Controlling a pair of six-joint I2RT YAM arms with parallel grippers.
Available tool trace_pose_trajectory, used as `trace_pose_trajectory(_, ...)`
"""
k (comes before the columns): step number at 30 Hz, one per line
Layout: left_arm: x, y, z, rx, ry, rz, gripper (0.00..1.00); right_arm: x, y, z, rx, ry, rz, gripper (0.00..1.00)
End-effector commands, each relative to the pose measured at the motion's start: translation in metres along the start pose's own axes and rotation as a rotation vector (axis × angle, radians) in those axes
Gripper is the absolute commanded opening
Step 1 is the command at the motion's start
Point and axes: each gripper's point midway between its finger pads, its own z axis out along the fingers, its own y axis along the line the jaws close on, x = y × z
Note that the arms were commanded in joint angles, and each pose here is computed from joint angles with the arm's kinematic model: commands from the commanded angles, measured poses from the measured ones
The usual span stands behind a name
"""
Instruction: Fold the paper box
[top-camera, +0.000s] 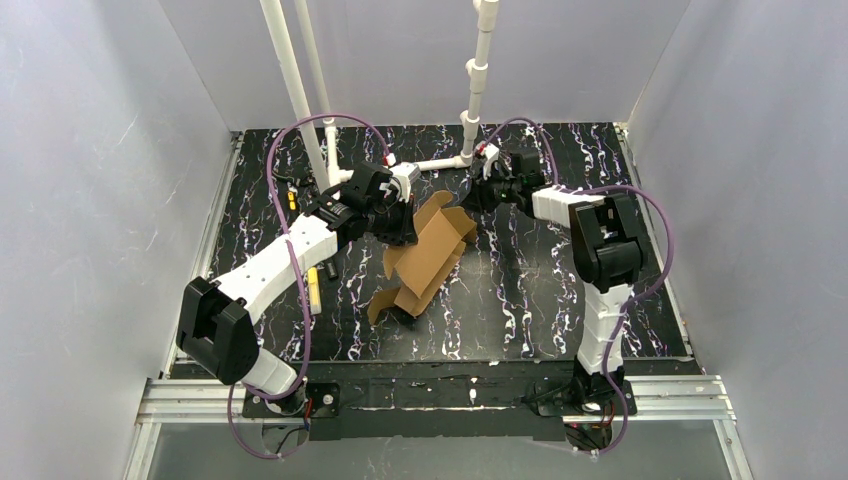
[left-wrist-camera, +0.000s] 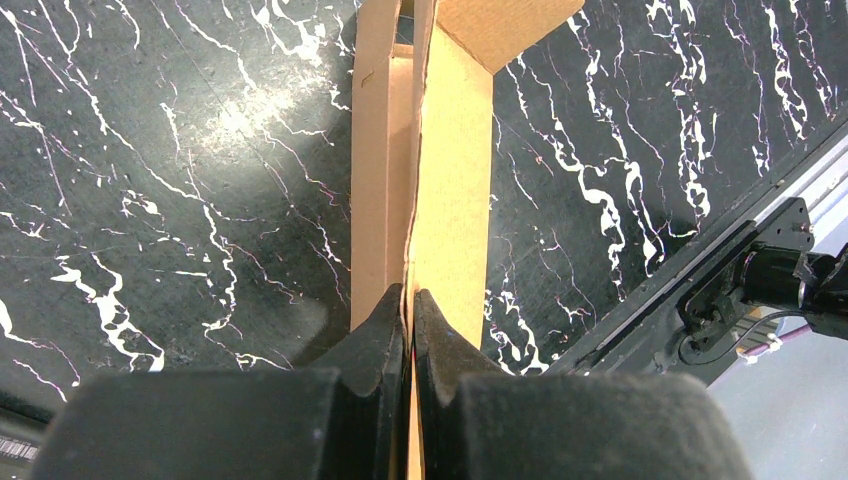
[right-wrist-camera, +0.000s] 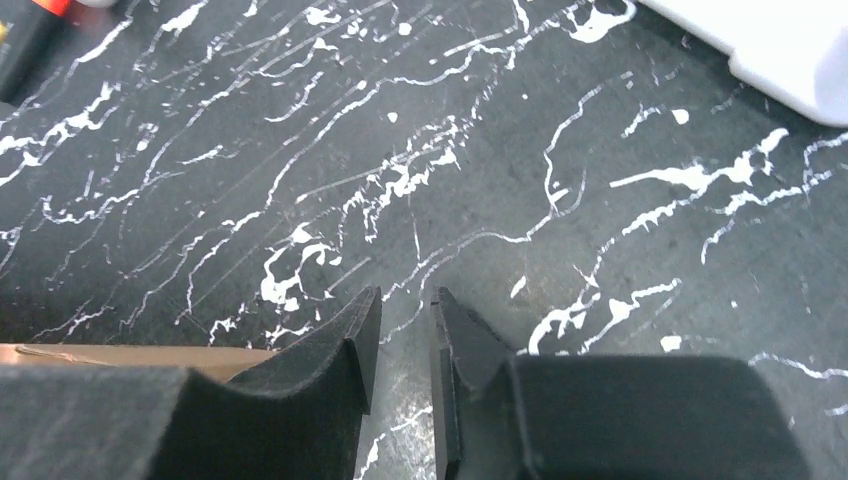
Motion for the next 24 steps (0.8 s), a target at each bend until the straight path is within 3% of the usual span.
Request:
trace_pose_trajectory(1, 0.008, 0.004, -0.005, -0.009, 0.041, 0.0, 0.0, -0.029, 0.023, 0.01, -0.143, -0.082, -0.04, 0.34)
trace_pose_trajectory(9, 0.007, 0.005, -0.004, -0.018, 0.041, -0.001, 0.0, -0.013, 0.062, -0.001, -0.334, -0.073, -0.101, 0.34)
trace_pose_trajectory(24, 0.006, 0.009, -0.006, -0.046, 0.02, -0.014, 0.0, 0.003, 0.094, -0.036, -0.405, -0.063, -0.169, 0.38)
